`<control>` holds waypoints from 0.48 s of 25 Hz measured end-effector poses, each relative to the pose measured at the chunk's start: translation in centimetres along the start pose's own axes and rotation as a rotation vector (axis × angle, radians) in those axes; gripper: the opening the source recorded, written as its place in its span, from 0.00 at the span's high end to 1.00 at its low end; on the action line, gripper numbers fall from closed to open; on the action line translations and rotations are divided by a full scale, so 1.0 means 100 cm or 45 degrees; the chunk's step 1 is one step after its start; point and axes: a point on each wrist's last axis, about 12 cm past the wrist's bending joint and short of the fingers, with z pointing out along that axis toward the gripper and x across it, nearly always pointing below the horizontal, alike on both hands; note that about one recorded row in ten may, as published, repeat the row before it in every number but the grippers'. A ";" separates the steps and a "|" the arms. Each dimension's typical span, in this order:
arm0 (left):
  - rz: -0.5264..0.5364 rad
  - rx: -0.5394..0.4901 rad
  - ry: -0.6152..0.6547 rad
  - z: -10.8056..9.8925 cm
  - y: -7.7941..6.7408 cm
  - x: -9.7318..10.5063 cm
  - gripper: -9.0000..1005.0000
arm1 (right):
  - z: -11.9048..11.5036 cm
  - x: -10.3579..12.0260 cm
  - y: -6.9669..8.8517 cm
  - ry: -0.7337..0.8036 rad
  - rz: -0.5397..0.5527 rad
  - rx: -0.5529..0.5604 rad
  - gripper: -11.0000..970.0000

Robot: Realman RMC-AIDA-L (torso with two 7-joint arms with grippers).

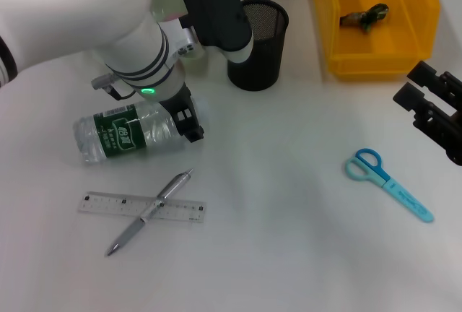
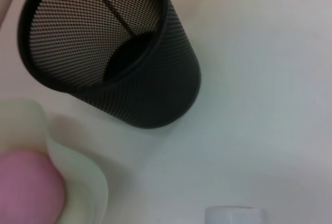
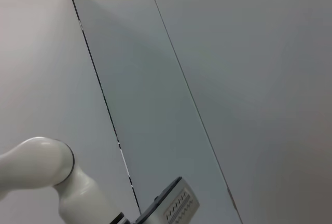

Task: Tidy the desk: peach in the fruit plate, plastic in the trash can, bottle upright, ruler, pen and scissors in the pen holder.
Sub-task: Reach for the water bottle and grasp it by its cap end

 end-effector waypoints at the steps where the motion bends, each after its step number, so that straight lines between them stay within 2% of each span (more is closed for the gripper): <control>1: 0.007 -0.001 0.003 0.001 -0.001 0.000 0.29 | 0.000 0.000 0.000 0.000 0.001 0.001 0.38; 12: 0.016 -0.013 0.001 0.003 -0.002 -0.001 0.36 | 0.000 0.001 -0.001 0.004 0.001 0.014 0.38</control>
